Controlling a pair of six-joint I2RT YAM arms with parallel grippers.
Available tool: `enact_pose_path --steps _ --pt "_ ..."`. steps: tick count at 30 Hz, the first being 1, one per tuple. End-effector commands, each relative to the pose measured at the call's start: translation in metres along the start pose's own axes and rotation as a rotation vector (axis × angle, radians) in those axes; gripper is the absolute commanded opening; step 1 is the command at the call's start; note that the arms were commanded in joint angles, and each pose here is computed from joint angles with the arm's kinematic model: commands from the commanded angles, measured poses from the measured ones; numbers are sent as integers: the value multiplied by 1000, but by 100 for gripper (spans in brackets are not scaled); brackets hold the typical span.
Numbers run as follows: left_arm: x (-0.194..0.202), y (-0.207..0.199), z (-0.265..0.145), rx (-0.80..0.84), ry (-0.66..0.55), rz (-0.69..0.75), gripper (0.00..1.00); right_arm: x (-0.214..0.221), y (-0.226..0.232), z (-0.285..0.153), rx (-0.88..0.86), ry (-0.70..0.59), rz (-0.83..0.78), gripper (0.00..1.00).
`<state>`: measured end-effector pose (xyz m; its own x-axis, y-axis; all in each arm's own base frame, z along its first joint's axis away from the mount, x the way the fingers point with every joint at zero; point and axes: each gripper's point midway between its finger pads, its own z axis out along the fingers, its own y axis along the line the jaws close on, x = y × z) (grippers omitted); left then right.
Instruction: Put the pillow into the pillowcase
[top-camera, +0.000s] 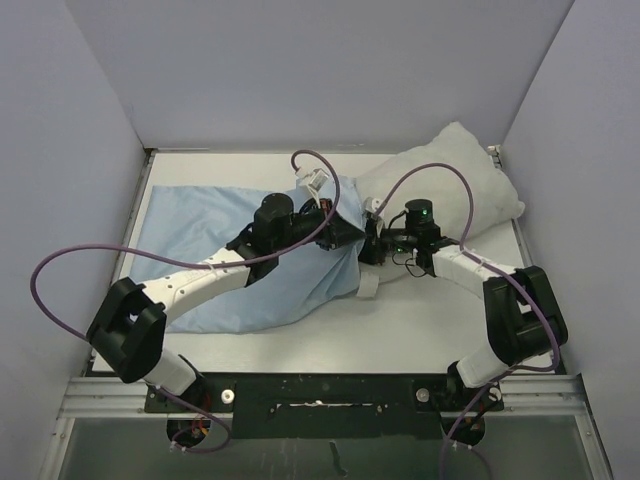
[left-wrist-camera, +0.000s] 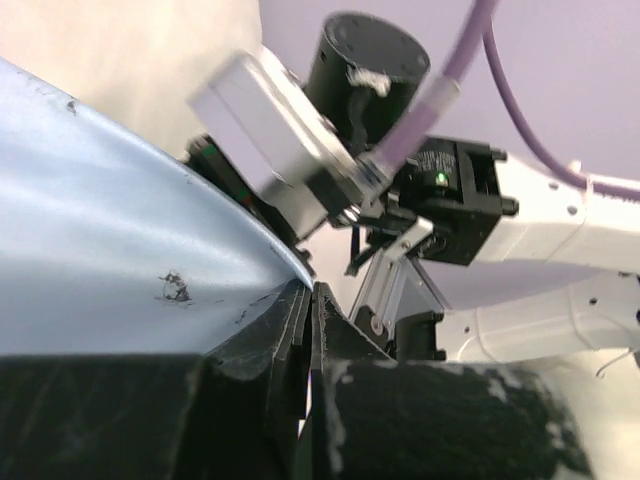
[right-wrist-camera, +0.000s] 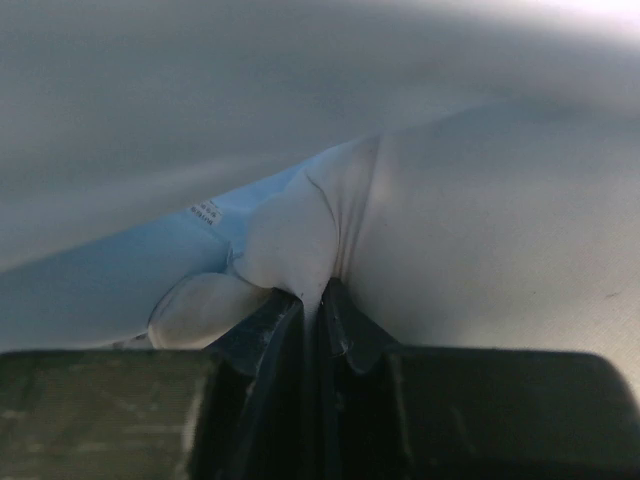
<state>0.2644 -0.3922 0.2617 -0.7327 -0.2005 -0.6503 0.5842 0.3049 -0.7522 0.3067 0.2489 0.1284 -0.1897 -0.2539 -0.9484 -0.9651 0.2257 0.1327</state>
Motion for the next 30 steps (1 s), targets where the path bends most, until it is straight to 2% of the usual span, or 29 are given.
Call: enact_pose_path --steps 1,3,5,8,11,15,19,20,22,24,27,30 --pt "-60 -8 3 76 -198 -42 0 -24 21 2 -112 -80 -43 0" --pt "-65 -4 9 119 -222 -96 0 -19 14 5 -89 -64 -11 0" --pt "-61 -4 20 146 -195 -127 0 -17 8 7 -67 -63 52 0" --pt "-54 -7 33 144 -171 -119 0 -40 7 3 -83 -168 219 0" --pt "-59 -4 36 95 -207 -68 0 -55 27 6 -124 -202 182 0" --pt "-67 16 40 50 -263 -71 0 -22 22 21 -116 -98 170 0" --pt "-52 46 44 -71 -229 -45 1 6 16 27 -183 15 152 2" --pt "-47 53 42 -146 -214 7 8 2 15 24 -192 23 127 6" --pt "-38 62 29 -316 -199 157 31 -8 9 12 -171 39 58 18" --pt "-38 59 10 -391 -223 277 45 -20 1 -4 -123 43 -16 33" --pt "-45 47 -19 -408 -250 359 57 -37 -10 -37 -58 16 -85 51" --pt "-45 33 -43 -413 -241 400 62 -52 -10 -60 -43 -8 -152 66"
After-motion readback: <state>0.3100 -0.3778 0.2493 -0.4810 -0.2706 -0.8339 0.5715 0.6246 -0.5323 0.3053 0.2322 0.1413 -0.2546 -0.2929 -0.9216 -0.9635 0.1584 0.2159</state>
